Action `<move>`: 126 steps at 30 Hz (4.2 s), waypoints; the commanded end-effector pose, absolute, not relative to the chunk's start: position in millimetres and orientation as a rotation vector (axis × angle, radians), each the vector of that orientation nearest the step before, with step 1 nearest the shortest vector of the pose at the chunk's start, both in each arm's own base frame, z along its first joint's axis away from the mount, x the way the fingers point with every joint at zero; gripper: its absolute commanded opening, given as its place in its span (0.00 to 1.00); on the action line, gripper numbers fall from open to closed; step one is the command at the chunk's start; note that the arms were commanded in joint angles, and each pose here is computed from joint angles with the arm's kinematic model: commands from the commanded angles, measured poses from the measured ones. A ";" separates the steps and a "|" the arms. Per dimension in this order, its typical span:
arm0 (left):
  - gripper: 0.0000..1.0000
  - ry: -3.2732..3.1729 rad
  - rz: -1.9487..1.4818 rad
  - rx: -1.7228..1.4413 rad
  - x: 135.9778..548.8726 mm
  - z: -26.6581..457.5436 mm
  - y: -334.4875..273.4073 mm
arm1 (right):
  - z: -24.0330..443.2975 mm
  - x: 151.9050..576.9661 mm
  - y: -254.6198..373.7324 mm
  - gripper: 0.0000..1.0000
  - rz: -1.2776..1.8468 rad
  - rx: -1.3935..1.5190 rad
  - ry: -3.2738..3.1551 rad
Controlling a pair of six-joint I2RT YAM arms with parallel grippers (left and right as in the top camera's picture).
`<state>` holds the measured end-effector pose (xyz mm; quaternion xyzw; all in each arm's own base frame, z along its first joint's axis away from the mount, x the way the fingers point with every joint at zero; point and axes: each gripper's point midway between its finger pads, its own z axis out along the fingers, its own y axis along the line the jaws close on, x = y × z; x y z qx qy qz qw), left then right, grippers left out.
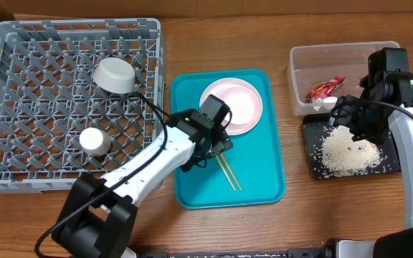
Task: Sort waste into correct bins and load items into the dishwasher
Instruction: 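Grasp one wooden chopstick with the left gripper, then carry the chopstick to the rack and stand it in a slot, then return the left gripper to the tray and grasp the second chopstick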
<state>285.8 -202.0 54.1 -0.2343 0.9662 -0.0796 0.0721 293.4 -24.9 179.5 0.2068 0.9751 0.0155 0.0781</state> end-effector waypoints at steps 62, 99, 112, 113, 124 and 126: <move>0.04 2.835 0.023 0.053 357.7 177.4 -141.1 | 184.9 295.2 -28.3 0.76 0.033 0.619 2.897; 0.54 3.054 0.098 -0.128 393.3 95.4 -35.9 | 185.1 295.8 -28.3 0.76 0.034 0.619 2.895; 0.59 2.899 -0.361 -0.028 384.7 171.7 -110.0 | 185.1 295.9 -28.3 0.76 0.034 0.619 2.894; 0.59 2.898 -0.388 -0.021 382.0 173.9 -118.3 | 185.1 295.9 -28.3 0.76 0.034 0.619 2.894; 0.78 2.983 -0.335 -0.413 323.2 133.4 -221.2 | 185.1 295.9 -28.3 0.76 0.034 0.619 2.894; 0.79 2.984 -0.297 -0.438 313.7 120.3 -228.7 | 185.1 295.9 -28.3 0.77 0.035 0.619 2.894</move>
